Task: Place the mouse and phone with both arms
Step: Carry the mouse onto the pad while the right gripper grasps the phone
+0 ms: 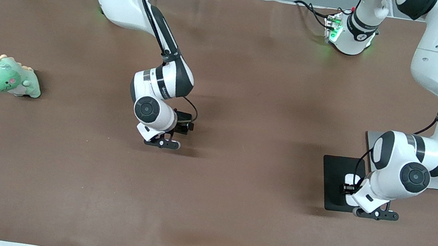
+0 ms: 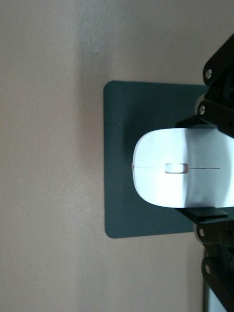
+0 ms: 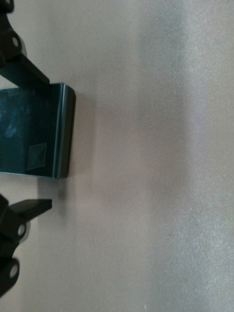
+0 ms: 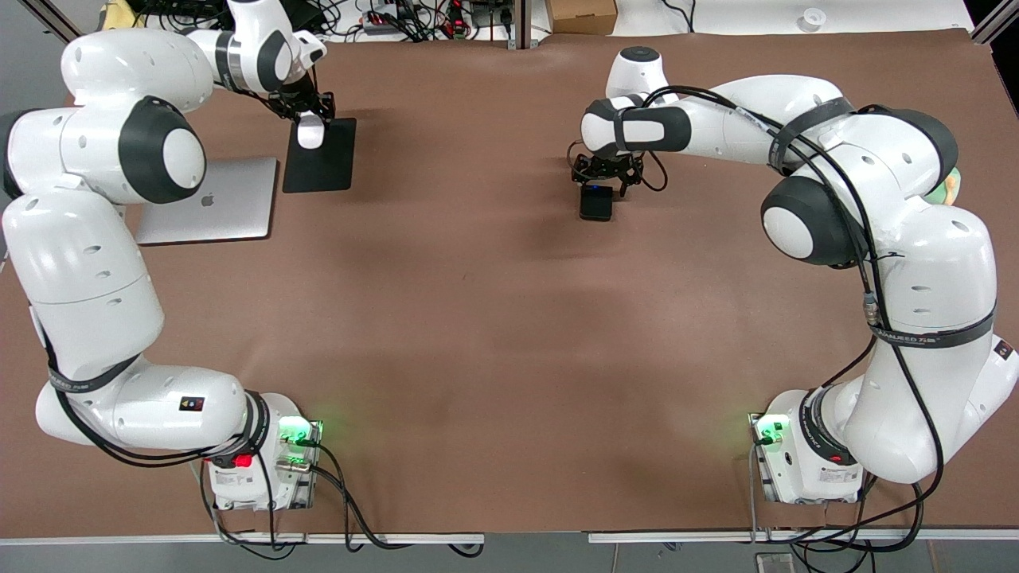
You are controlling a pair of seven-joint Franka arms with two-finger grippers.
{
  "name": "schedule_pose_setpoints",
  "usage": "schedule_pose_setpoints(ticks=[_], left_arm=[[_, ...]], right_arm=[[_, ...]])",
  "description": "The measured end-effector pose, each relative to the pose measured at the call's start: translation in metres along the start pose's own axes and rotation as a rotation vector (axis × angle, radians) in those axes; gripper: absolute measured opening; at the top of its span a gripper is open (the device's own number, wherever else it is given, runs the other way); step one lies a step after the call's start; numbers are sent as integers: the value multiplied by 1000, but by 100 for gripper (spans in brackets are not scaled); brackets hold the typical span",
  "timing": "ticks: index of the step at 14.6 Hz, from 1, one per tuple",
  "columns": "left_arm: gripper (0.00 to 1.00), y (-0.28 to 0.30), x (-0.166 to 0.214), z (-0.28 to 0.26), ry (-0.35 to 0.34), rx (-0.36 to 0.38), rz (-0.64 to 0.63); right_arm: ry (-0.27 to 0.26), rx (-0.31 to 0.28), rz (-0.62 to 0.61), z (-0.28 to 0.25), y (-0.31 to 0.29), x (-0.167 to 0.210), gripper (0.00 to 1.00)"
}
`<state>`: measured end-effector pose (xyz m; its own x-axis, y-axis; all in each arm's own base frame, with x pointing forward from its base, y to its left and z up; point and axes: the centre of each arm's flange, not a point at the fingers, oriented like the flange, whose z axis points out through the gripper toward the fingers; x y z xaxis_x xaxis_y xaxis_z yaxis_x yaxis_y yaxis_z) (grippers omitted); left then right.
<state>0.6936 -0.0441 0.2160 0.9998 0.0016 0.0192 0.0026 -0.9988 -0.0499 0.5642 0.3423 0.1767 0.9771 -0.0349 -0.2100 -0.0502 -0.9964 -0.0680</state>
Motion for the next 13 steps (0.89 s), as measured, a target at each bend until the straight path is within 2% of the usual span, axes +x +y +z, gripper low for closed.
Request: schedule_pose_setpoints(ticks=[1, 2, 3, 5, 8, 13], left_arm=[[61, -2, 0, 7, -2, 0, 11], [61, -3, 0, 13, -7, 0, 16], [61, -4, 0, 18, -11, 0, 18], [61, -3, -1, 25, -19, 0, 22], [61, -3, -2, 33, -28, 0, 38], [61, -2, -3, 39, -36, 0, 52]], right_arm=[[-1, 0, 14, 0, 0, 0, 95], [-2, -1, 22, 0, 0, -1, 100], [-3, -2, 25, 1, 0, -1, 100], [-7, 1, 34, 1, 0, -1, 100], [-25, 37, 66, 1, -1, -2, 100], [-40, 37, 71, 0, -1, -2, 100]])
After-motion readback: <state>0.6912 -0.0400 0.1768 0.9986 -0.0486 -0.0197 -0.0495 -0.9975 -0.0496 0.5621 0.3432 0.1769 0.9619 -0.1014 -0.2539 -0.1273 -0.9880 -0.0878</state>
